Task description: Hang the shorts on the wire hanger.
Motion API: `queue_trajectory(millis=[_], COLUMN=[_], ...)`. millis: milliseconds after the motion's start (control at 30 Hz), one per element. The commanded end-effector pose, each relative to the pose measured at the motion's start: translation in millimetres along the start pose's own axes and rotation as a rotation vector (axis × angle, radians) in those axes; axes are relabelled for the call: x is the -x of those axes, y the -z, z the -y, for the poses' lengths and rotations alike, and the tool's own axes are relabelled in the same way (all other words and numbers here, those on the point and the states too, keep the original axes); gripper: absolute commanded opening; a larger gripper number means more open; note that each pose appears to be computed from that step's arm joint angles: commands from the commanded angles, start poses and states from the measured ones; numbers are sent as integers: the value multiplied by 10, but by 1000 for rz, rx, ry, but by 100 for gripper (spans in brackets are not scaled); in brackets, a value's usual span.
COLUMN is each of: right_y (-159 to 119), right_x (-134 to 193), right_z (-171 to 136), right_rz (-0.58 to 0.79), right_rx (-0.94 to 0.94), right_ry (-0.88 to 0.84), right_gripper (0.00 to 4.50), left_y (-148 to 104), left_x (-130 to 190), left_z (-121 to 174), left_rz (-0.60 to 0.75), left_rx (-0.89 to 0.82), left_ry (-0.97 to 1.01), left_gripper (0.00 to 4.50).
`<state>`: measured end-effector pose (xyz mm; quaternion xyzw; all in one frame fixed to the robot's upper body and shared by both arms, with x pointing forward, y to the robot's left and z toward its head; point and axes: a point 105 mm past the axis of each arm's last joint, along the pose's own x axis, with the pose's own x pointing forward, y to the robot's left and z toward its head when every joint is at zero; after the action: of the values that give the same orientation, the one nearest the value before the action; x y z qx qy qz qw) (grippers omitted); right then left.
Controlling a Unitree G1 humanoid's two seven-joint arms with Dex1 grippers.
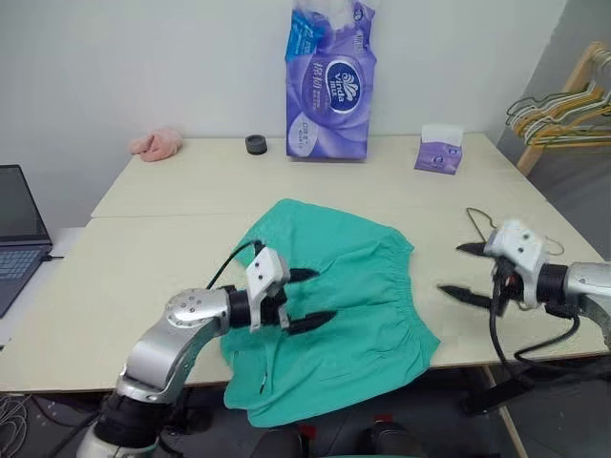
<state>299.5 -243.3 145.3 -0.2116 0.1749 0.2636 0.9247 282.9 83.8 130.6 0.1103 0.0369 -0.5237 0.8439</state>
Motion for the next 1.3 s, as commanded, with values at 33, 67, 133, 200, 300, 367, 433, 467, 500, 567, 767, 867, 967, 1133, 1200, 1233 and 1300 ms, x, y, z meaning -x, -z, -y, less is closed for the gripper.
queue_trajectory(millis=[33, 67, 133, 200, 300, 367, 433, 467, 500, 567, 767, 867, 967, 1133, 1200, 1233, 1300], right_y=[359, 470, 655, 766, 962, 1050, 1132, 1168, 1196, 1256, 1469, 1593, 1683, 1722, 1648, 1594, 1474], right_x=[104, 121, 149, 146, 103, 98, 70, 38, 13, -18, -105, -130, -145, -168, -188, -190, -204], right_z=[554, 639, 798, 861, 911, 946, 934, 896, 862, 820, 670, 586, 527, 505, 553, 593, 636], right_rz=[-124, -158, -215, -235, -271, -285, -299, -302, -309, -324, -413, -456, -478, -486, -452, -437, -403], right_rx=[-159, -197, -194, -236, -316, -357, -391, -422, -440, -475, -514, -564, -601, -594, -593, -571, -547], right_ry=[359, 422, 525, 552, 558, 572, 557, 531, 509, 487, 419, 397, 387, 396, 417, 425, 419], right_gripper=[450, 450, 450, 450, 450, 450, 450, 450, 450, 450, 390, 284, 185, 6, 2, 2, 2], left_y=[-247, -284, -353, -373, -361, -362, -369, -377, -381, -381, -376, -379, -387, -392, -387, -385, -374], left_x=[-113, -146, -198, -230, -276, -299, -315, -320, -322, -324, -324, -329, -335, -335, -316, -296, -250], left_z=[-96, -94, -69, -36, 5, 18, 28, 35, 40, 44, 51, 54, 57, 24, -33, -81, -219], left_rz=[49, 55, 71, 70, 60, 62, 66, 70, 72, 72, 73, 75, 81, 94, 99, 103, 104], left_rx=[-124, -137, -156, -175, -206, -219, -227, -228, -228, -231, -238, -239, -238, -240, -211, -184, -162], left_ry=[-48, -41, -11, 26, 85, 100, 108, 110, 112, 113, 114, 113, 112, 84, 71, 58, 5], left_gripper=[446, 446, 446, 446, 446, 446, 446, 446, 446, 446, 450, 450, 450, 450, 450, 450, 450])
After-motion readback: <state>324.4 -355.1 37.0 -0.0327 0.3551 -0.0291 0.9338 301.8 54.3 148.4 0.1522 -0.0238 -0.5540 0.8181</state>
